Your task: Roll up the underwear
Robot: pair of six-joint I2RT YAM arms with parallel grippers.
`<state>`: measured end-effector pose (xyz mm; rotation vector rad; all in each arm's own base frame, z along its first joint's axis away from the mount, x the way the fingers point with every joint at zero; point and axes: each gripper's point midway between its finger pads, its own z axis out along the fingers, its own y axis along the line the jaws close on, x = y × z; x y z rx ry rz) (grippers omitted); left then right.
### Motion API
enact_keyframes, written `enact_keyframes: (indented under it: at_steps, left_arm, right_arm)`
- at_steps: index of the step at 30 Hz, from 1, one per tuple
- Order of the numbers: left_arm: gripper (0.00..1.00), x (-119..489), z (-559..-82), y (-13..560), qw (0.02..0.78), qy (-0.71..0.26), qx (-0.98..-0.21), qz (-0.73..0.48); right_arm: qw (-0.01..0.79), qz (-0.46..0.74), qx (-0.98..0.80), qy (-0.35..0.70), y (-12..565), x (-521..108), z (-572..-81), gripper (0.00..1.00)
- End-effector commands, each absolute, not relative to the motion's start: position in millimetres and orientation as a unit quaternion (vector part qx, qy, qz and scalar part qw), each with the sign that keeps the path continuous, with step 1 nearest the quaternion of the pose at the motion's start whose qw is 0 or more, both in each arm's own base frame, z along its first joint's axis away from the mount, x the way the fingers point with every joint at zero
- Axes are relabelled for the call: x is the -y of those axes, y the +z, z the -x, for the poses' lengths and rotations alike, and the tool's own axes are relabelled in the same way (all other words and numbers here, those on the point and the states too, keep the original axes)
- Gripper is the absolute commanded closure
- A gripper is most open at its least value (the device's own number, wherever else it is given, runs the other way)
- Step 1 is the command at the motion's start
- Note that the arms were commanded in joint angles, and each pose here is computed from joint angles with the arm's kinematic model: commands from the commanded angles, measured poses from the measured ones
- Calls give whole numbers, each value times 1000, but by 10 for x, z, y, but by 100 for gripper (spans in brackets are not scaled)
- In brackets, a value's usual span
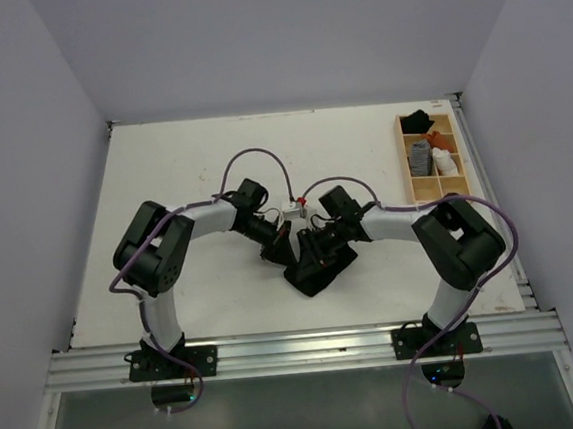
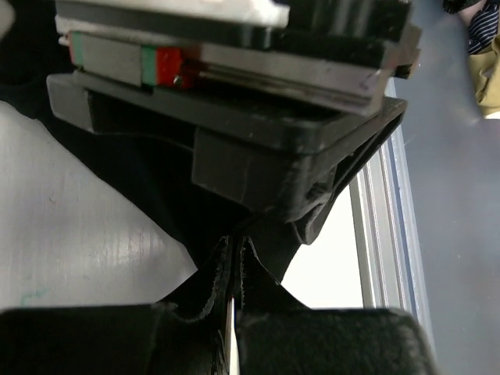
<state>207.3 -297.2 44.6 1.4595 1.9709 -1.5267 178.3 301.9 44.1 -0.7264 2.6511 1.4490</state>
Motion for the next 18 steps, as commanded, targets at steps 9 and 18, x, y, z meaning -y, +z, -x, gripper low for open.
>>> enact_keyframes:
  at_steps: [9, 18]
  left_arm:
    - [100, 3066, -2181, 458, 132, -492, -678, -530]
    - [96, 3163, -2122, 412, 120, -492, -683, -527]
  right_arm:
    - [51, 210, -875, 433, 540, -2811, -1700, 65]
    - [60, 181, -901, 390, 258, -2655, -1685, 90]
